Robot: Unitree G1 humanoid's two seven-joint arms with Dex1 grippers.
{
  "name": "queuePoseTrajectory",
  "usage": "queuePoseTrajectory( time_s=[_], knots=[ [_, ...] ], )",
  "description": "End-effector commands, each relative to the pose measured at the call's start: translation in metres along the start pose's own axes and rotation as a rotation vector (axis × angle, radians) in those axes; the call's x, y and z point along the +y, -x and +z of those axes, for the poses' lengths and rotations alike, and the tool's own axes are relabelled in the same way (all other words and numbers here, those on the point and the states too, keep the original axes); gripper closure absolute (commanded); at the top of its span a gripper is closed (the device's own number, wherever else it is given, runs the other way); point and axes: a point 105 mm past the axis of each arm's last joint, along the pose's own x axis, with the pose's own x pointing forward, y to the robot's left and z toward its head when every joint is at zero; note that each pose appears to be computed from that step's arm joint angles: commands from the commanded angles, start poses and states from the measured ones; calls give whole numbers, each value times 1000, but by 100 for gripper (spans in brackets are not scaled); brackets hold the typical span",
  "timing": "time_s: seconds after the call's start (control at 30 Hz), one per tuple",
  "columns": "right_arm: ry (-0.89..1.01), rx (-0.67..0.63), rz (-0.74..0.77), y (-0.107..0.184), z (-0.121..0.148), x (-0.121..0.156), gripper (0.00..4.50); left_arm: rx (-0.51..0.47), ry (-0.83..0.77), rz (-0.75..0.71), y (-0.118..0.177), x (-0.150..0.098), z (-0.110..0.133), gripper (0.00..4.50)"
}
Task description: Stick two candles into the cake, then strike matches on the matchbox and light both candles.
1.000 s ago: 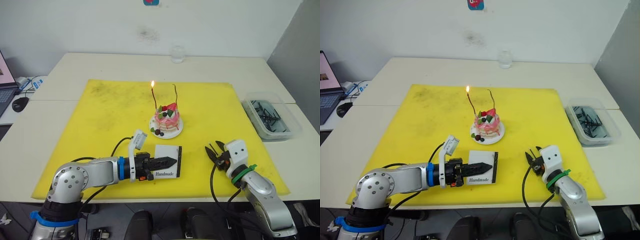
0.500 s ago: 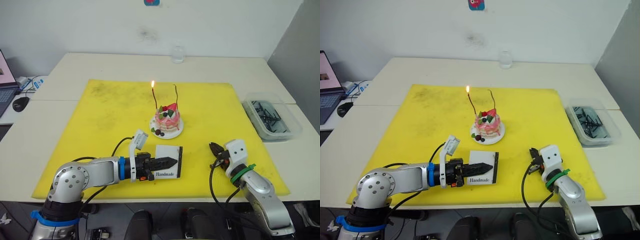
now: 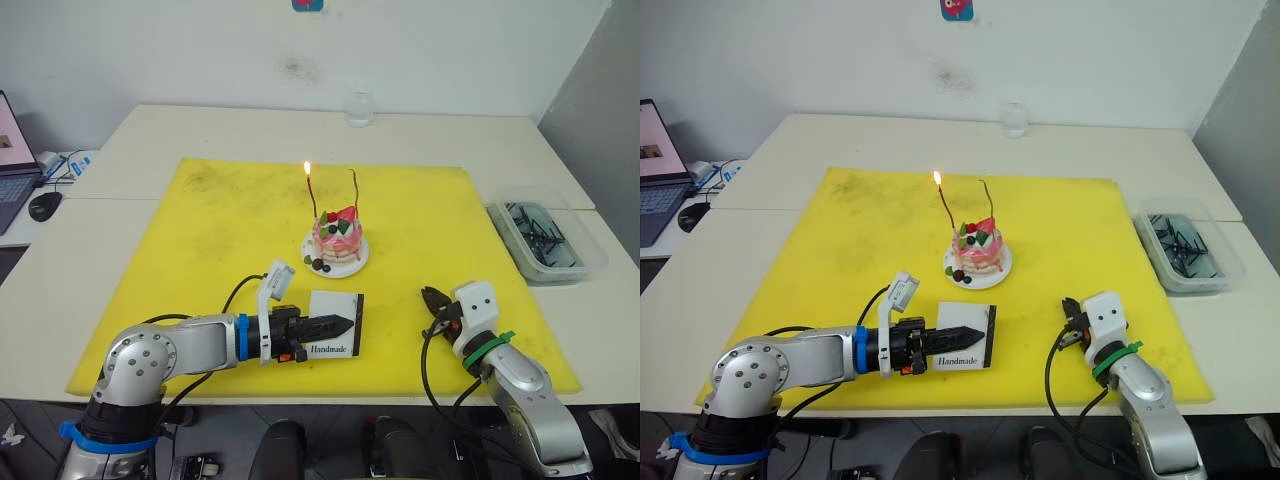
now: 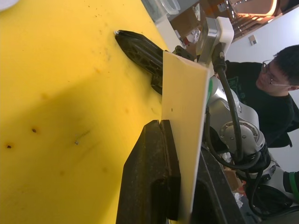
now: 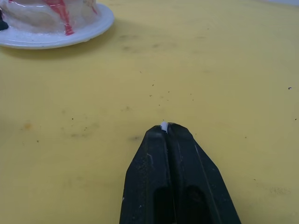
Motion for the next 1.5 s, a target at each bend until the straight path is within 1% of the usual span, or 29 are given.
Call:
queuePoseTrajectory(
  time_s=[0.03,0.13,0.27,0.3,0.33,0.37,0.6,0.93,1.27,1.37,1.4,1.5],
  knots=[
    [-8,31,-14,7,-7,-3,448,-5,-26,-32,0,-9,2,450],
    [-18,28,5,9,-7,0,448,-6,-25,-31,-1,-9,3,450],
    [-34,21,-22,10,-6,-2,448,-5,-24,-31,-1,-9,2,450],
    [-28,27,-22,9,-7,-2,402,-5,-24,-30,-1,-9,2,450],
    [-18,32,-22,9,-7,-3,381,-4,-24,-30,-1,-8,2,450],
    [-13,33,-24,9,-7,-3,351,-4,-25,-30,-1,-8,2,450],
    [-13,39,-36,11,-9,-4,351,-2,-26,-28,-1,-9,2,450],
    [-37,51,-29,16,-12,0,351,-1,-27,-29,-1,-9,2,450],
    [-44,48,-31,11,-10,1,351,3,-29,-29,-2,-8,3,450],
    [-48,55,-35,11,-12,-1,404,3,-31,-30,-2,-8,3,450],
    [-50,58,-34,12,-13,-1,438,3,-31,-30,-2,-8,3,450],
    [-52,62,-30,14,-15,0,445,3,-31,-29,-1,-8,3,450]
  ],
)
